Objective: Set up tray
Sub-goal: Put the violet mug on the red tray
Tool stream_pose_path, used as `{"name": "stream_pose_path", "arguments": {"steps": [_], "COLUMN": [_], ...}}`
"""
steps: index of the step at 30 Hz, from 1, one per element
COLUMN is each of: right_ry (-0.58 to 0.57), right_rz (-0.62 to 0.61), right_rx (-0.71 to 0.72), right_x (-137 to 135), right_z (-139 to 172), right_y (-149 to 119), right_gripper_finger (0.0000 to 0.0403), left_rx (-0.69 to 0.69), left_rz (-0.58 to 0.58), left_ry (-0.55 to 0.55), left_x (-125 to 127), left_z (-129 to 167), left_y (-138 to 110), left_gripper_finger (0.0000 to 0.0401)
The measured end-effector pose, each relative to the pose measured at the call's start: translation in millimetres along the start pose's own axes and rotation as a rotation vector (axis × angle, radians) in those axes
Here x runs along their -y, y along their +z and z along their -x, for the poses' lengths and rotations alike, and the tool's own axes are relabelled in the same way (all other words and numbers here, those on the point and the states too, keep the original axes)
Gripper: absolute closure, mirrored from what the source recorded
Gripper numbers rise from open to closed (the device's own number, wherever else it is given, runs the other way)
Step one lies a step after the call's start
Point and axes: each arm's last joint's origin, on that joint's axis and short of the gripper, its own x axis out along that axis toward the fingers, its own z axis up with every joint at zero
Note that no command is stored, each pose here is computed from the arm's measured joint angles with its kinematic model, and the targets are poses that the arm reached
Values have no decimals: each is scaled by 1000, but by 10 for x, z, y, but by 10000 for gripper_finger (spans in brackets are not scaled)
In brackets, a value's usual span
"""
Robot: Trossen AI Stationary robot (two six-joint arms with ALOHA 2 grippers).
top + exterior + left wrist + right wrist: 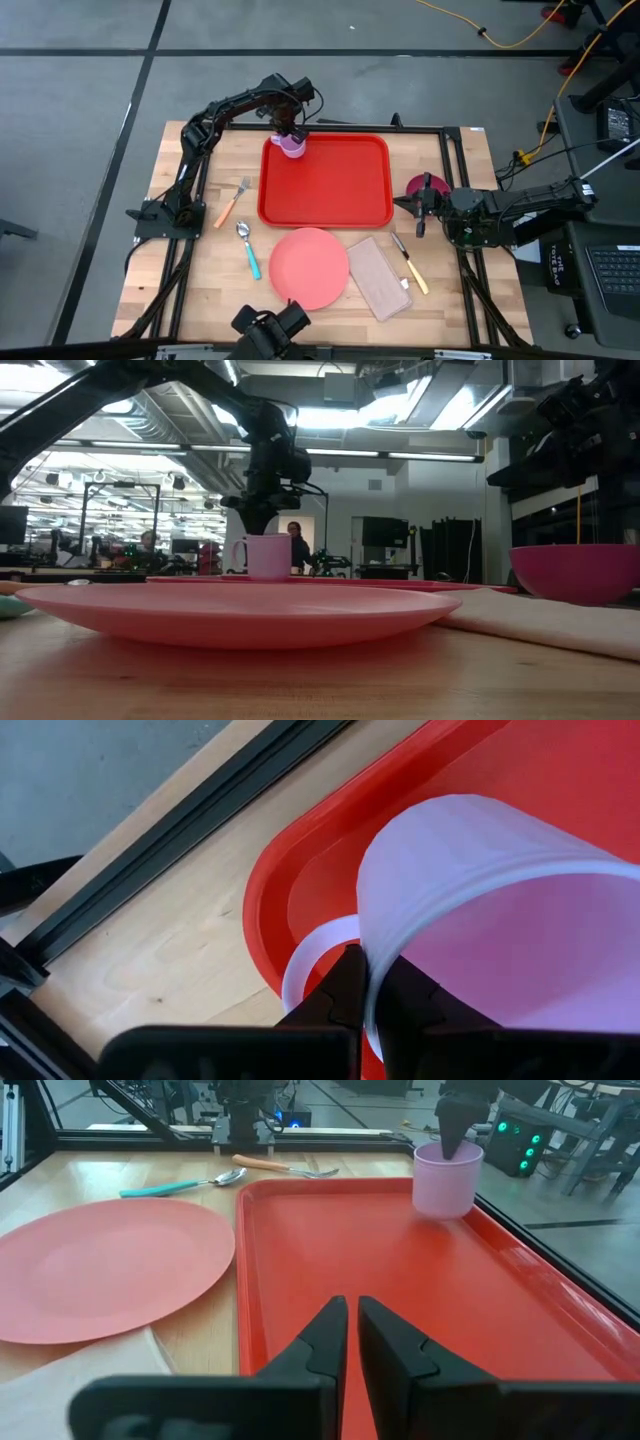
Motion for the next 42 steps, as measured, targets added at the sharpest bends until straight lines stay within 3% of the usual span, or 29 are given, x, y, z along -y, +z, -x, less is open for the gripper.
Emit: {"name": "stream_pose_path", "arguments": {"steps": [30, 42], "right_ry": [8, 8], "right_rz": [-23, -17], "right_rx": [-3, -19], "right_x": [-2, -2], "right_z": [0, 0], "right_y": [-3, -19], "right_gripper_finger": [368, 368], "left_rx": [-21, -26], "left_rz": [14, 46], "left_ry": [3, -14], "left_x": [37, 42], "left_z": [-78, -78], "left_y": [11, 9], "left_gripper_finger": [396, 355]}}
